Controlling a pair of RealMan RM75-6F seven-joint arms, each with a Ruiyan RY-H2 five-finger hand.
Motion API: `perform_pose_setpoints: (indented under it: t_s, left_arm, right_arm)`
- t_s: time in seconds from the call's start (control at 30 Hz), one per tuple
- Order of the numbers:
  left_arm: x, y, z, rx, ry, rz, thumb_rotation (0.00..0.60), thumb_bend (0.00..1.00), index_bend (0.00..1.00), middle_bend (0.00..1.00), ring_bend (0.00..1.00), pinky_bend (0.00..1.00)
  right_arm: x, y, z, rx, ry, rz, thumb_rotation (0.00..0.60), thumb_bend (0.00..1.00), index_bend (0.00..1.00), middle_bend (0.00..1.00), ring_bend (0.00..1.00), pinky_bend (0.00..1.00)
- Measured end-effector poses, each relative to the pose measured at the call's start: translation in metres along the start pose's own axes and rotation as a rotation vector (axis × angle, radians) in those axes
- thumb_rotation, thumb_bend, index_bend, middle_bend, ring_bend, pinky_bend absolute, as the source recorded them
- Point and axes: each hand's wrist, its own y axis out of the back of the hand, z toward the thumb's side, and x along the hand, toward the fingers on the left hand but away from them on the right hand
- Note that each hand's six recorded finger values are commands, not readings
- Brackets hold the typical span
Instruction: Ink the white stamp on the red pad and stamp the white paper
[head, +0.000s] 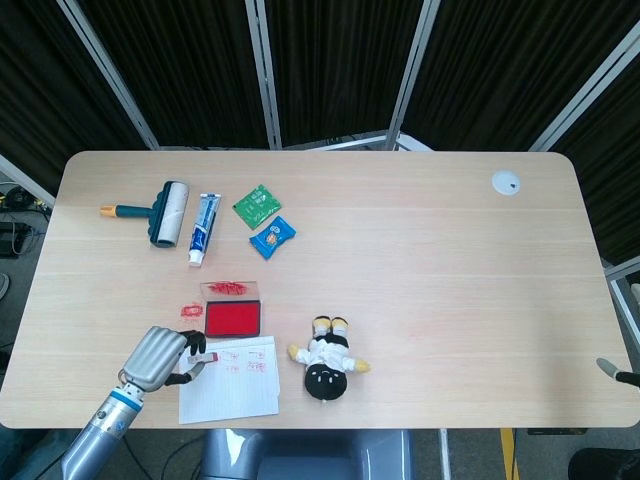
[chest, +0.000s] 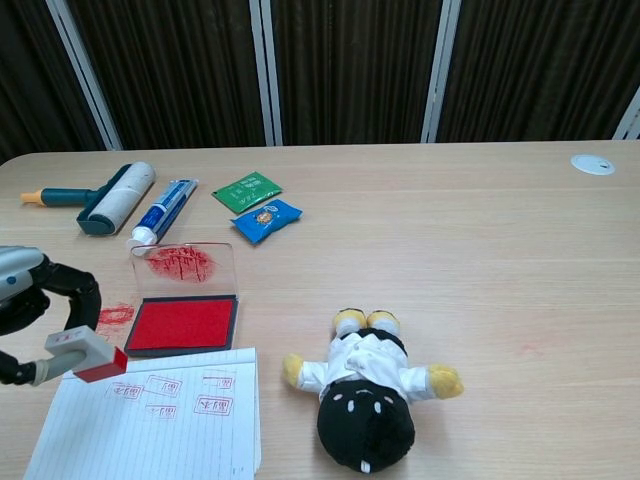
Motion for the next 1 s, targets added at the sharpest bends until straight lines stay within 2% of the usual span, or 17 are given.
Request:
perform_pose_setpoints:
  t_s: [0.33, 0.6, 1.0]
  left_arm:
    - [-0.01, -0.018, -0.013, 0.031, 0.04, -0.035, 0.6, 0.37, 0.57, 0.57, 0.86, 0.85]
    - [-0.014, -0.033, -0.022, 0.017, 0.071, -0.056, 0.6, 0.37, 0.57, 0.57, 0.85, 0.85]
    - [-0.01, -0.036, -0.018, 0.014, 0.051, -0.07, 0.6, 0.37, 0.58, 0.57, 0.85, 0.85]
  right_arm:
    - [0.001, -0.001, 0.001, 0.004, -0.001, 0.006, 0.6, 0.0, 0.0, 0.0, 0.0, 0.0]
    - [-0.002, -0.003, -0.001, 0.008, -0.011, 0.014, 0.6, 0.0, 0.0, 0.0, 0.0, 0.0]
    - [-0.001, -0.003, -0.002, 0.007, -0.015, 0.015, 0.6, 0.0, 0.0, 0.0, 0.0, 0.0]
